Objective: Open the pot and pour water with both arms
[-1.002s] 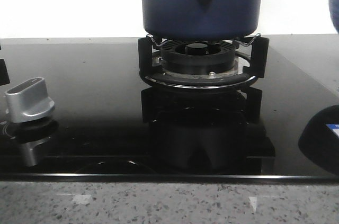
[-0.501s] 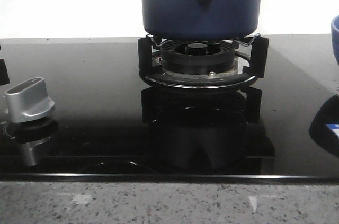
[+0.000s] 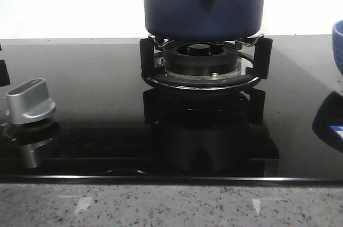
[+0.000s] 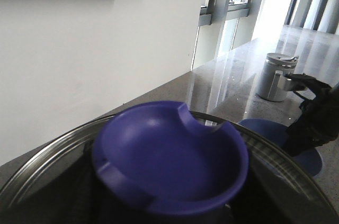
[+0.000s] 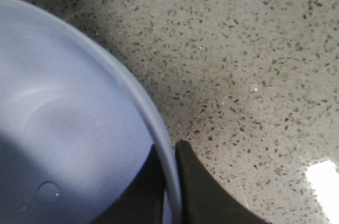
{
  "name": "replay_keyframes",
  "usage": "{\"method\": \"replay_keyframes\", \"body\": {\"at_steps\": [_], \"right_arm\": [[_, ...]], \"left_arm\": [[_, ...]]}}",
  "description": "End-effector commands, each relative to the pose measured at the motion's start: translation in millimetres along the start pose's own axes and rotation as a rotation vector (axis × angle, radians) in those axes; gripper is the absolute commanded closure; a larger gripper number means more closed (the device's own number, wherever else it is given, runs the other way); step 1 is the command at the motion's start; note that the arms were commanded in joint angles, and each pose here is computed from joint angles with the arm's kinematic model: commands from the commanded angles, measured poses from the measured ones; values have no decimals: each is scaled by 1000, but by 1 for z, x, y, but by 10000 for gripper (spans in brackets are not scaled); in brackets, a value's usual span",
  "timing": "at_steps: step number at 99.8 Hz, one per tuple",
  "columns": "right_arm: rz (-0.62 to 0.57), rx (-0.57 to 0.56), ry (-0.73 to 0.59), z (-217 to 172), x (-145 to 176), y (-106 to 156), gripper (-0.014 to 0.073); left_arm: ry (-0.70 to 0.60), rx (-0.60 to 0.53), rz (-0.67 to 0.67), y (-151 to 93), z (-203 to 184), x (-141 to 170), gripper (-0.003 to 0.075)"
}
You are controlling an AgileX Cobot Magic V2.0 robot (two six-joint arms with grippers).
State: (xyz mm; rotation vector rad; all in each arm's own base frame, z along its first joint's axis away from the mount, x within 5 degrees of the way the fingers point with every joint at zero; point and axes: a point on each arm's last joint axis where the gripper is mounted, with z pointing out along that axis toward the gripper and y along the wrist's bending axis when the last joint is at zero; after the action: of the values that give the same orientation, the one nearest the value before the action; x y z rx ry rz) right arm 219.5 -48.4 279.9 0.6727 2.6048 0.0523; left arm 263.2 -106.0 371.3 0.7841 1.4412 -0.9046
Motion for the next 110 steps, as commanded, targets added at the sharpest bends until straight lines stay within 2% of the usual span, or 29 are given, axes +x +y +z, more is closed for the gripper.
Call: {"method": "replay_keyframes", "body": {"at_steps": [1,12,19,45,55,79,91,98,102,105,110], "right_arm": [[-8,-1,-43,-6,-7,0,662],[-8,-1,-43,-6,-7,0,641],[-10,0,-44,-6,-7,0,583],[-12,-22,-127,-22,-13,2,175],[-15,-42,-205,-40,-18,4,119],[-16,-103,-408,-91,-17,5,122],[-1,-158,-498,-115,-11,6,183],[10,-190,-538,-126,-5,6,269],[9,-203,-554,-132,-1,7,345],[0,-208,-555,-134,1,7,410],[-36,-215,-569,-140,6,8,571]], "left_arm": [[-168,45,-5,-10,-3,-33,468],[-180,55,10,-11,-2,-39,468],[-186,56,21,-11,-2,-42,468],[-181,72,117,-22,10,-43,468],[-163,37,155,-25,17,-41,468],[-122,-5,239,-32,36,-36,468],[-117,23,226,-28,52,-35,468],[-117,39,210,-24,64,-35,468],[-118,47,201,-21,71,-36,468],[-119,52,186,-19,75,-36,468],[-119,60,161,-15,83,-36,468]]}}
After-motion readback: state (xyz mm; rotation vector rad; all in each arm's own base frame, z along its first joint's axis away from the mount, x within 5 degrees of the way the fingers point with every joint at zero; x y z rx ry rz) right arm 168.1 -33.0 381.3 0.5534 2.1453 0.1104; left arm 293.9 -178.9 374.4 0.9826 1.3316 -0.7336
